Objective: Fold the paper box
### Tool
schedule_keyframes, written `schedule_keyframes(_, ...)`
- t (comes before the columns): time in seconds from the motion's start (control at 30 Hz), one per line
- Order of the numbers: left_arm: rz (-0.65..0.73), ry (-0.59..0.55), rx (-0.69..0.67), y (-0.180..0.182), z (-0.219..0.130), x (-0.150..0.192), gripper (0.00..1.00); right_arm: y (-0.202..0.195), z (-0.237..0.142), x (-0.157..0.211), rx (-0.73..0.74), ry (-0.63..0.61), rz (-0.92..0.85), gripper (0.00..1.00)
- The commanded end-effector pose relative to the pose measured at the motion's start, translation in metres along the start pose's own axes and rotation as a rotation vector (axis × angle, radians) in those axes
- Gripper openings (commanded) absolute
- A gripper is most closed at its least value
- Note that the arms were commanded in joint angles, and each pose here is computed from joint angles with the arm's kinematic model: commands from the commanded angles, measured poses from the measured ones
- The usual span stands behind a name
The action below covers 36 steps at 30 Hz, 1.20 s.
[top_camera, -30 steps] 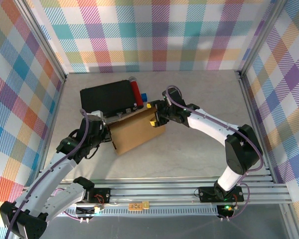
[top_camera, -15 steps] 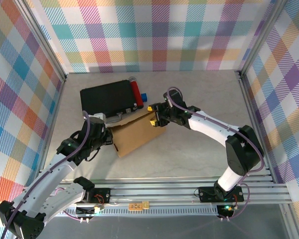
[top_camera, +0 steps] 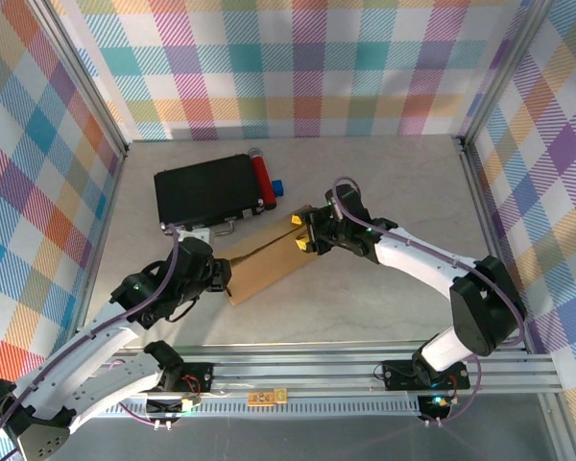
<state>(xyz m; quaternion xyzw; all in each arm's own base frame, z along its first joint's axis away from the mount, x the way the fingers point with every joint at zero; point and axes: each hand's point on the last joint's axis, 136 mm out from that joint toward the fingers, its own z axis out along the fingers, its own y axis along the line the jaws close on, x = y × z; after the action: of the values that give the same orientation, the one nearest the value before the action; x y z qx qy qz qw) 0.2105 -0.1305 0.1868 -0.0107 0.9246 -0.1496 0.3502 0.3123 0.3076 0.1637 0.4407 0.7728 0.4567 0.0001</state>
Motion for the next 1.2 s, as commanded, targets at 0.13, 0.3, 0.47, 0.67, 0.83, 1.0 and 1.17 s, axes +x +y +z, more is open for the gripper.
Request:
schedule_keyframes(0.13,-0.251,-0.023,0.046,-0.008,-0.035,-0.007,0.55,-0.043,0.002,-0.013,0.104,-0.035,0.022,0.48)
schedule_keyframes(0.3,-0.621,-0.112,0.031,0.002,-0.062,-0.034,0.72,-0.044,0.003,-0.012,0.112,-0.032,0.018,0.48)
schedule_keyframes(0.47,-0.854,-0.016,0.089,-0.007,-0.036,-0.024,0.69,-0.045,0.001,-0.012,0.118,-0.032,0.012,0.47)
schedule_keyframes(0.67,-0.925,0.005,0.051,0.008,-0.016,-0.012,0.66,-0.047,0.001,-0.012,0.124,-0.03,0.005,0.47)
schedule_keyframes(0.83,-0.958,0.024,0.098,0.004,0.005,-0.006,0.45,-0.049,0.001,-0.013,0.131,-0.032,0.006,0.46)
schedule_keyframes(1.0,-0.954,0.043,0.053,0.019,0.005,0.017,0.23,-0.051,0.0,-0.017,0.137,-0.034,0.006,0.45)
schedule_keyframes(1.17,-0.968,0.064,0.067,0.021,0.019,0.033,0.07,-0.06,-0.002,-0.021,0.157,-0.031,0.007,0.42)
